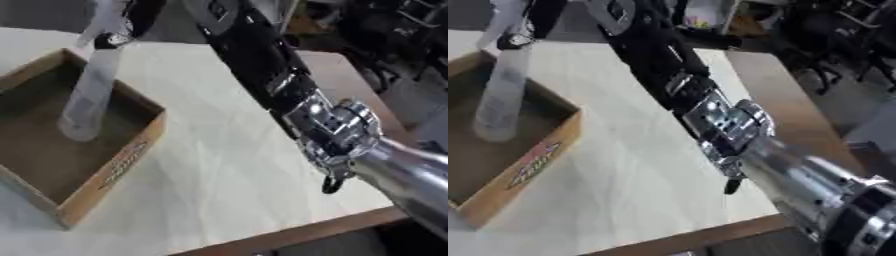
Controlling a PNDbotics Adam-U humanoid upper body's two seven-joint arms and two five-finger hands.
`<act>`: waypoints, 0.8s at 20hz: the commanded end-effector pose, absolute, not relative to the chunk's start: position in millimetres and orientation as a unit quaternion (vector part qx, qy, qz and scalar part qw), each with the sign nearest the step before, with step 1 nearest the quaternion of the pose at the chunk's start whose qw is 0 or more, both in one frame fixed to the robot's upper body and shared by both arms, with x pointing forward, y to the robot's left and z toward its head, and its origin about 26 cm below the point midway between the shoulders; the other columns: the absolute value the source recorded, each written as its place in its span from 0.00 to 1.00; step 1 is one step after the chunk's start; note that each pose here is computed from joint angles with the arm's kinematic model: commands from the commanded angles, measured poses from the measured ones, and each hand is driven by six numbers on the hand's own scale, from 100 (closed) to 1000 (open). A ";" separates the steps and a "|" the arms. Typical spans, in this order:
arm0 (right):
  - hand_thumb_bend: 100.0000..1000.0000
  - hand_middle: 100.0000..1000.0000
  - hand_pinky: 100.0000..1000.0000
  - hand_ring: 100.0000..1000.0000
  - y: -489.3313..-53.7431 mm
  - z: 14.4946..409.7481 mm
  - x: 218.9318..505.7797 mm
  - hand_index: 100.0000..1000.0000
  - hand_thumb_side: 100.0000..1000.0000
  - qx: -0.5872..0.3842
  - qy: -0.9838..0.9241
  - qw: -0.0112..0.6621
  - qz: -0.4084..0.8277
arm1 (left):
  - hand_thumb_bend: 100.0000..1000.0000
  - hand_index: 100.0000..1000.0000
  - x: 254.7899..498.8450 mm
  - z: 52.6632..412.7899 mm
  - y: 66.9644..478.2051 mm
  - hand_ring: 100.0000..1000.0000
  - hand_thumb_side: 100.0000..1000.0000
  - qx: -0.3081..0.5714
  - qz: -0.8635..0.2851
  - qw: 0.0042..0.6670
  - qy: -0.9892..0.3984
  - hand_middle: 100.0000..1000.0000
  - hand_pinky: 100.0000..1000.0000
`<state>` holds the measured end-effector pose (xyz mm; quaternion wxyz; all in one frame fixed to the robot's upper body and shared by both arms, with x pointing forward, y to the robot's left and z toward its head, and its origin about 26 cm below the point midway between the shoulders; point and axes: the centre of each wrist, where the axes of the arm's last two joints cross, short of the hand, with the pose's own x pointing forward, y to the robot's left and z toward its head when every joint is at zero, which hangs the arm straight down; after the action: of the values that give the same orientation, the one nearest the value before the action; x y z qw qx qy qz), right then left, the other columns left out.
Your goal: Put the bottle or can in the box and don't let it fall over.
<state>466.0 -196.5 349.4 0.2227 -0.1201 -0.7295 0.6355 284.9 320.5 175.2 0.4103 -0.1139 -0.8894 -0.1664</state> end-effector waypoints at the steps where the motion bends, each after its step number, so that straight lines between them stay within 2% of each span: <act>1: 0.37 0.98 0.92 1.00 -207.6 375.6 457.1 0.97 0.00 -0.145 -0.741 0.205 0.623 | 0.07 0.91 282.5 184.4 321.7 0.91 0.75 -0.110 -0.175 0.398 -0.894 0.71 0.60; 4: 0.28 0.99 0.93 1.00 -210.0 373.5 458.1 0.97 0.00 -0.154 -0.737 0.209 0.624 | 0.07 0.91 282.4 184.5 322.2 0.91 0.75 -0.109 -0.175 0.397 -0.894 0.71 0.60; 5: 0.32 0.99 0.92 1.00 -211.4 373.3 458.4 0.96 0.00 -0.157 -0.738 0.211 0.621 | 0.07 0.91 282.1 184.1 322.5 0.91 0.75 -0.108 -0.175 0.398 -0.894 0.71 0.60; 8: 0.34 0.98 0.92 1.00 -213.3 372.9 458.5 0.96 0.00 -0.163 -0.743 0.212 0.614 | 0.08 0.91 281.9 183.7 322.8 0.91 0.75 -0.105 -0.175 0.400 -0.894 0.71 0.60; 9: 0.31 0.98 0.92 1.00 -214.0 372.7 458.2 0.97 0.00 -0.163 -0.743 0.212 0.613 | 0.08 0.91 281.7 183.4 323.0 0.91 0.75 -0.105 -0.175 0.400 -0.893 0.71 0.60; 16: 0.29 0.95 0.86 1.00 -229.3 378.3 452.2 0.96 0.00 -0.158 -0.766 0.228 0.580 | 0.07 0.91 280.0 180.6 325.0 0.91 0.75 -0.098 -0.175 0.404 -0.893 0.71 0.60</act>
<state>460.4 -215.7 357.9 0.2379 -0.1385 -0.7560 0.5939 283.2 322.4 172.5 0.4146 -0.1094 -0.8883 -0.1646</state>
